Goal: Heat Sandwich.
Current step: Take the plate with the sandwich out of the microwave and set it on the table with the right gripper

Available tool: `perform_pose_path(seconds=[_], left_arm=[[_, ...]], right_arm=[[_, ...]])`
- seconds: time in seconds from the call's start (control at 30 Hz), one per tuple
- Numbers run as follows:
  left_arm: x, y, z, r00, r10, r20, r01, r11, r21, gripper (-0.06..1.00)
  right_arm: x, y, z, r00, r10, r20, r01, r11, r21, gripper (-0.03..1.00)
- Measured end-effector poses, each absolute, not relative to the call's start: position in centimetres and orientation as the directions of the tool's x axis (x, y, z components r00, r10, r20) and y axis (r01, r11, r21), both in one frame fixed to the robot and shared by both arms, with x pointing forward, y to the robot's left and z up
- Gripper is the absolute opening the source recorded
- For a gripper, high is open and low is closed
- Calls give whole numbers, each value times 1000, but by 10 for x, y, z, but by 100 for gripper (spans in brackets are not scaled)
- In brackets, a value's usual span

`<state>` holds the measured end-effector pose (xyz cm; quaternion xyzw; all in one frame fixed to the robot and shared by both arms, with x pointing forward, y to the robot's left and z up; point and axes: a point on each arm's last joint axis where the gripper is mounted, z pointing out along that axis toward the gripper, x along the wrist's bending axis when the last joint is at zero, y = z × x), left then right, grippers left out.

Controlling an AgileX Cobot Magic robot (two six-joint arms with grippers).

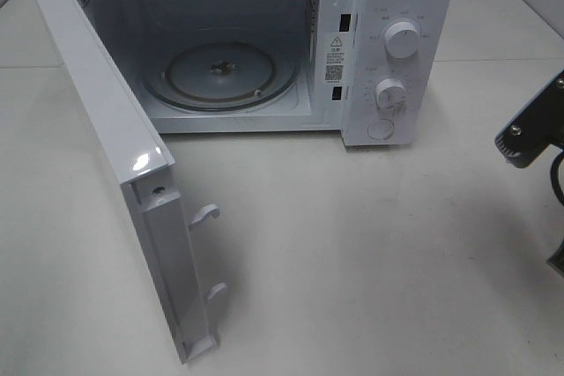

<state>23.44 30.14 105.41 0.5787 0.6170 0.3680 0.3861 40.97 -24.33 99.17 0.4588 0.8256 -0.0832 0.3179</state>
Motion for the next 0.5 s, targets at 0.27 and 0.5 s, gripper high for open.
perform_pose_path(seconds=[0.27,0.5], left_arm=[[234,301,1054,-32,998,-51,430,59,901,99],[234,301,1054,-32,998,-51,430,59,901,99]], right_arm=[[430,-230,984,-295,737,-609,872,468,144,9],[446,-230,977,-238,755,-611,908,397,135,9]])
